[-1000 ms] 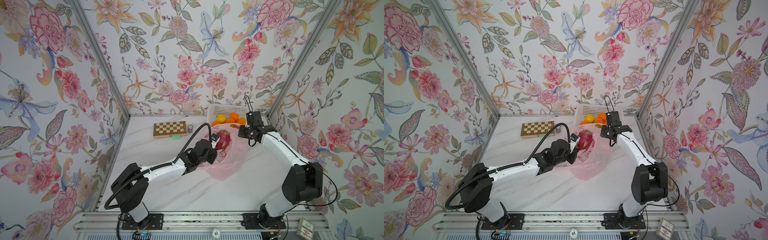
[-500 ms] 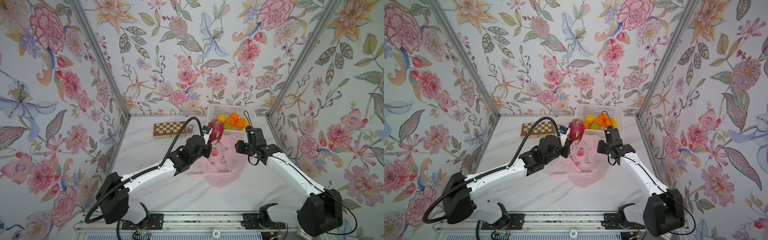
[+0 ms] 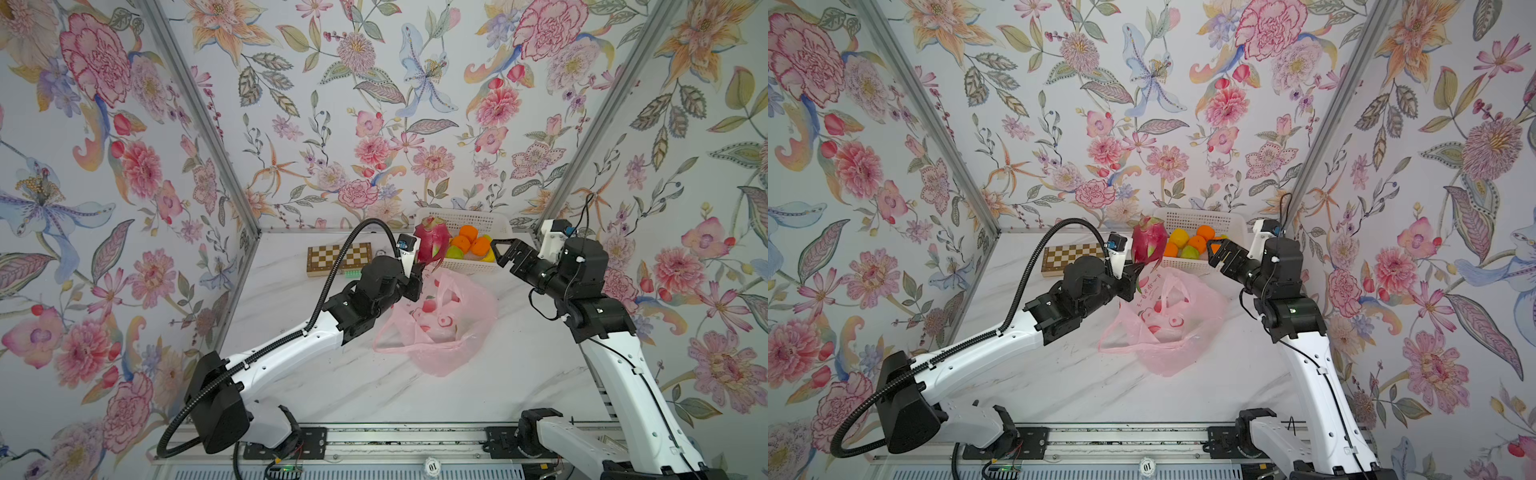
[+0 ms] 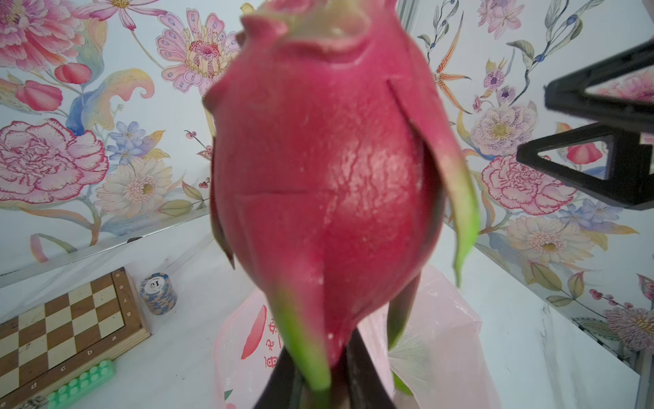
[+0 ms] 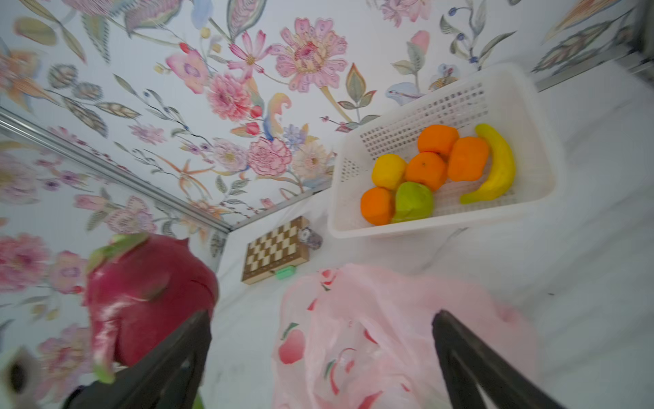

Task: Untie the knot of the plastic bag and take out the fruit
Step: Place the fruit in the basket.

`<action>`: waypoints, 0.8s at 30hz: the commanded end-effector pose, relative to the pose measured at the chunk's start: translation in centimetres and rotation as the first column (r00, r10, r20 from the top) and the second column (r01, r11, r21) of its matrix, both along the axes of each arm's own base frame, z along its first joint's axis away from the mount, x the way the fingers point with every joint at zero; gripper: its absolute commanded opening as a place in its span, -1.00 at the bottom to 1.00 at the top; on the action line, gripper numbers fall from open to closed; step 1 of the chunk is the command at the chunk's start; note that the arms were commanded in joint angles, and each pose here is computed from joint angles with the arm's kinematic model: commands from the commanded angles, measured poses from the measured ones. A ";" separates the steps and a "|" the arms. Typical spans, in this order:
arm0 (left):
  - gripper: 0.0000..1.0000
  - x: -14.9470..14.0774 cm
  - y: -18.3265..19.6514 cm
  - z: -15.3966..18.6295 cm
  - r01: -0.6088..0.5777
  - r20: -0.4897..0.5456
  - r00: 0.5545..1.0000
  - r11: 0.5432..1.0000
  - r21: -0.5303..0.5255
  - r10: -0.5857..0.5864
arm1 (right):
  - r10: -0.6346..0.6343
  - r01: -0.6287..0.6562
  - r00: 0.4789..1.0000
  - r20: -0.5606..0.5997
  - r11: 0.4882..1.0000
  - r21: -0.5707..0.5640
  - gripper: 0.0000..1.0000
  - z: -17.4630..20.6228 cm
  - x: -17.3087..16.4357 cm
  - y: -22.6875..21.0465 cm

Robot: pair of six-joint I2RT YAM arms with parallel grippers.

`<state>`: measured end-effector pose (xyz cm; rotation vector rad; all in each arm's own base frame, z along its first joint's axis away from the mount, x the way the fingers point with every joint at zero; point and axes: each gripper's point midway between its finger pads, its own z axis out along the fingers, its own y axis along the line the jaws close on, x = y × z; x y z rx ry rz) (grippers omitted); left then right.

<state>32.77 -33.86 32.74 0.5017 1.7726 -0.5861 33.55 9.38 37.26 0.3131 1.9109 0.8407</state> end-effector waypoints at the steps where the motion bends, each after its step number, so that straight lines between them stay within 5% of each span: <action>1: -1.00 -0.1 -0.2 3.8 0.053 0.036 0.998 0.995 -0.090 -0.050 | 0.200 -0.200 0.979 0.029 0.941 0.272 0.98 3.4 -0.8 3.9; 6: -1.00 0.0 -0.7 5.3 0.097 0.029 0.995 0.977 -0.191 -0.093 | 0.338 -0.367 0.930 0.142 0.853 0.371 0.98 6.5 -1.4 7.2; 14: -1.00 -0.5 -1.8 7.4 0.185 0.059 0.983 0.943 -0.275 -0.175 | 0.373 -0.406 0.913 0.164 0.867 0.288 0.98 5.6 0.0 11.1; 24: -1.00 -0.8 -3.3 6.7 0.237 0.014 0.970 0.934 -0.268 -0.243 | 0.477 -0.540 0.836 0.270 0.800 0.260 0.98 7.1 1.3 15.0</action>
